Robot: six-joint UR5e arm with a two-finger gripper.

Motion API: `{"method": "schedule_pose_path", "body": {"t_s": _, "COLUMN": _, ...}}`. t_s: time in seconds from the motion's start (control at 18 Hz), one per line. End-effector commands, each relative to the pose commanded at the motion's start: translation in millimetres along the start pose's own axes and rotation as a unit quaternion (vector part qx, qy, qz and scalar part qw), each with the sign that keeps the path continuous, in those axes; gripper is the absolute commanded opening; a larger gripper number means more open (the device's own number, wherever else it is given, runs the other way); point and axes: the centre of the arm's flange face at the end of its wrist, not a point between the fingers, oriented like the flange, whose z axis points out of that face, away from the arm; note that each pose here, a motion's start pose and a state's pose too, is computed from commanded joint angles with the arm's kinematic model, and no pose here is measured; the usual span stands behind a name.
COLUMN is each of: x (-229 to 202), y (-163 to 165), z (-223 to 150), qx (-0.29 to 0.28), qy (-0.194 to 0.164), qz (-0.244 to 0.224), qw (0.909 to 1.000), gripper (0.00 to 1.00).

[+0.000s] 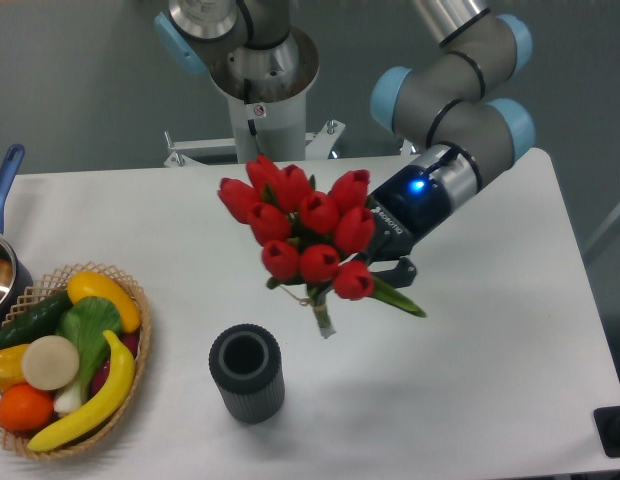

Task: Insert the flowers into the vase
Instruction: 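Carry the red tulip bunch across the table toward the grey vase, then lower the tulip stems down into the grey vase opening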

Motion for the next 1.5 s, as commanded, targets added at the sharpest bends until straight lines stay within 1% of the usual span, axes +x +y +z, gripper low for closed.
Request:
{"method": "schedule_pose_path", "body": {"t_s": 0.11, "x": 3.0, "y": 6.7, "z": 5.2, "qx": 0.001, "qy": 0.004, "qz": -0.007, "qw": 1.0000, "gripper": 0.30}}
{"method": "schedule_pose_path", "body": {"t_s": 0.28, "x": 3.3, "y": -0.9, "z": 7.3, "qx": 0.016, "qy": 0.010, "qz": -0.003, "qw": 0.9998, "gripper": 0.30}}
{"method": "schedule_pose_path", "body": {"t_s": 0.44, "x": 7.2, "y": 5.5, "z": 23.4, "qx": 0.015, "qy": 0.023, "qz": -0.007, "qw": 0.9996, "gripper": 0.30}}
{"method": "schedule_pose_path", "body": {"t_s": 0.61, "x": 5.9, "y": 4.1, "z": 31.9, "qx": 0.016, "qy": 0.030, "qz": -0.002, "qw": 0.9994, "gripper": 0.29}}
{"method": "schedule_pose_path", "body": {"t_s": 0.72, "x": 7.2, "y": 11.2, "z": 41.7, "qx": 0.016, "qy": 0.038, "qz": -0.007, "qw": 0.9991, "gripper": 0.29}}
{"method": "schedule_pose_path", "body": {"t_s": 1.0, "x": 7.4, "y": 27.8, "z": 50.3, "qx": 0.015, "qy": 0.045, "qz": -0.022, "qw": 0.9986, "gripper": 0.29}}
{"method": "schedule_pose_path", "body": {"t_s": 1.5, "x": 6.5, "y": 50.5, "z": 50.1, "qx": 0.014, "qy": 0.044, "qz": -0.043, "qw": 0.9980, "gripper": 0.30}}
